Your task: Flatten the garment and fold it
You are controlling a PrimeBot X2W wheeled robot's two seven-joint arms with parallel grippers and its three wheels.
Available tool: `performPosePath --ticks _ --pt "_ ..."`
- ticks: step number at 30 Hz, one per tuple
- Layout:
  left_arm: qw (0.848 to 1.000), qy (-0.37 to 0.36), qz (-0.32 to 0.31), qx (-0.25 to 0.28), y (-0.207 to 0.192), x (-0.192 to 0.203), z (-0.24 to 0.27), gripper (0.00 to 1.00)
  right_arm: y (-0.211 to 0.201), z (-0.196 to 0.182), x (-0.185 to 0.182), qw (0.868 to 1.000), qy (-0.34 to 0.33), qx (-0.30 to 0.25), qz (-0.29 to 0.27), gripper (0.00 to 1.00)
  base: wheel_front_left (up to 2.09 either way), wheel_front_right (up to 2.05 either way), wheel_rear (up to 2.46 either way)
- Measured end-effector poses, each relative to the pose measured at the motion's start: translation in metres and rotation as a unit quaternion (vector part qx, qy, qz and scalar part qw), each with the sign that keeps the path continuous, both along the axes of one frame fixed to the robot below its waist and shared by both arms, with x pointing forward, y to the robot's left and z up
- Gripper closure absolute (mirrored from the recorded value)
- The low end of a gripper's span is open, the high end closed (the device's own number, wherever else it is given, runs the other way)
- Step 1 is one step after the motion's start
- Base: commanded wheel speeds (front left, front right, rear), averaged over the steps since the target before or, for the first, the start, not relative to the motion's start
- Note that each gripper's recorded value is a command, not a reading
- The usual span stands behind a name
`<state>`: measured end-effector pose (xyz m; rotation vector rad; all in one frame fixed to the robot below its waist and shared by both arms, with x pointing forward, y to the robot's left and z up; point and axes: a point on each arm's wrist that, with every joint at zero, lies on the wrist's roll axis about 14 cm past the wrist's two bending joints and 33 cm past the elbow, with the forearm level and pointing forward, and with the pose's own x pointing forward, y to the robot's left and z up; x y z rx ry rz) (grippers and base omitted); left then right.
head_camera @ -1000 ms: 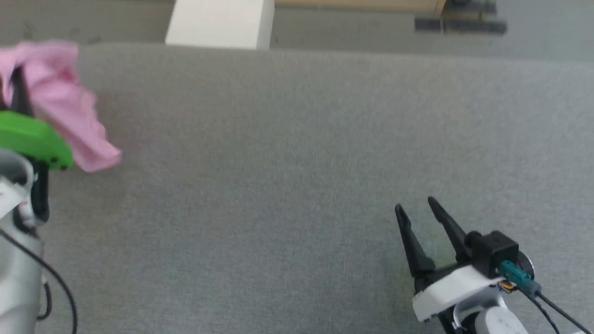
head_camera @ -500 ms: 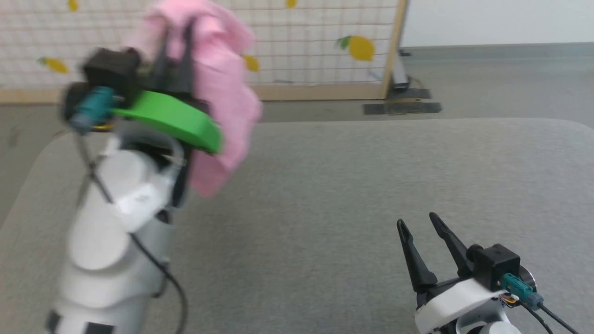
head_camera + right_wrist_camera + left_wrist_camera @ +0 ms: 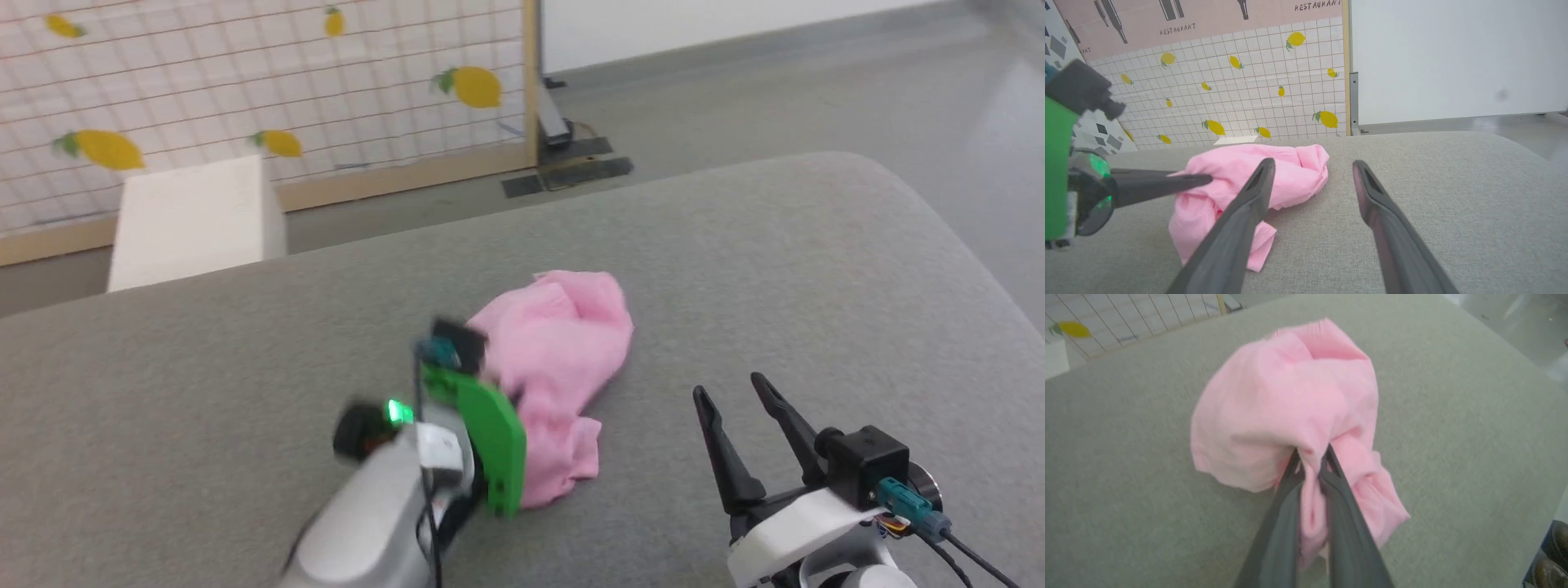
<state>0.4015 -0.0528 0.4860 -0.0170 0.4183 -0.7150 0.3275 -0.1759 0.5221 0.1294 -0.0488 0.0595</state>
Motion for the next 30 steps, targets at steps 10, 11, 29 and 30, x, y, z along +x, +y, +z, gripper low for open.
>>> performPosePath --ticks 10,11,29,30 --pt "0.987 0.159 -0.023 0.011 -0.008 -0.05 -0.064 0.0 -0.007 -0.011 -0.006 1.0 0.02 0.001 -0.014 0.0 0.0 0.0 0.0" --pt "0.99 0.137 -0.009 -0.015 -0.008 -0.044 -0.053 0.0 -0.005 -0.011 -0.006 1.0 0.021 0.001 -0.009 0.0 0.0 0.0 0.0" --pt "0.918 -0.203 0.311 -0.143 0.175 -0.006 0.046 0.0 0.12 -0.033 0.037 0.969 0.104 -0.108 0.197 0.0 0.0 0.0 0.0" --pt "0.912 -0.206 0.322 -0.146 0.182 -0.006 0.049 0.0 0.125 -0.041 0.039 0.962 0.126 -0.124 0.206 0.0 0.0 0.0 0.0"
